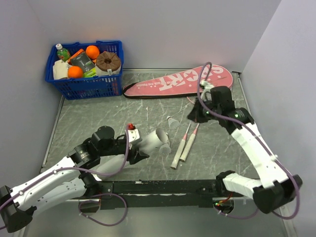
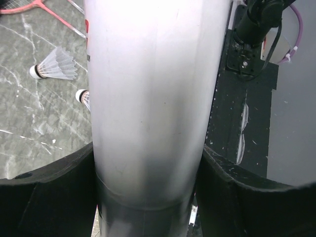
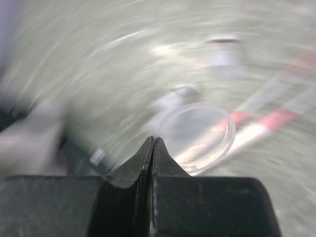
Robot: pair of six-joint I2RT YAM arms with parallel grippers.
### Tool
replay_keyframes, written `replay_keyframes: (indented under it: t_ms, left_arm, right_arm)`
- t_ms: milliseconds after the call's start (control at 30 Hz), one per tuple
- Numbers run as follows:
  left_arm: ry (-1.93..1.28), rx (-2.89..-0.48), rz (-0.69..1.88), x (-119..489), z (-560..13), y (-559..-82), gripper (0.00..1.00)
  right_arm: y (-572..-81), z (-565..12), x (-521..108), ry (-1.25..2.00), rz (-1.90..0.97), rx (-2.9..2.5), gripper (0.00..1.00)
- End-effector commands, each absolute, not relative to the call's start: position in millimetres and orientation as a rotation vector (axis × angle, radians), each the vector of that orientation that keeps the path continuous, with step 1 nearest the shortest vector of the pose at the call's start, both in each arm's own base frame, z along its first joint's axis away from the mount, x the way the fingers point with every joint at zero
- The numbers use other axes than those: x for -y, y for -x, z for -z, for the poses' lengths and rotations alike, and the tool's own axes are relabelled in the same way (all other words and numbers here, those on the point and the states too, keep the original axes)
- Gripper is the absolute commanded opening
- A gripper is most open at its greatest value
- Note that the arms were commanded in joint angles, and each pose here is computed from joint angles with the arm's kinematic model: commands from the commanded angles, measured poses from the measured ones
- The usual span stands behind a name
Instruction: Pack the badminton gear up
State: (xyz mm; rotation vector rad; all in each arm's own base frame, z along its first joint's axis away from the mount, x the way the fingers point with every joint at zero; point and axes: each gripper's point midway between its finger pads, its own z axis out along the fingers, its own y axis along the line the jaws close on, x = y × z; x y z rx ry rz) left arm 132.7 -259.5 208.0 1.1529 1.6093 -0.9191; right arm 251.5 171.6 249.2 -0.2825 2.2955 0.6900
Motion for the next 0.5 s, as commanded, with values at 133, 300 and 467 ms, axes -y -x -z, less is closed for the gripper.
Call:
replay_keyframes:
  t_ms: [133,300,467]
  left_arm:
    - [-0.967,-1.582,0.891,254,-245,-147,0.01]
    - [-0.915,-1.628,0.862,250,-248,-154,0.01]
    - [-0.9,-1.62,0.862,248,-252,-153,0.01]
  right_arm:
    - [-281,-137,-41,-0.538,-0.094,-2.457,0.0]
    - [-286,-89,-18,-0.722,0.016,-2.505,0.0]
    - [-293,-59,-5,-0.795,0.091,-2.546,0.0]
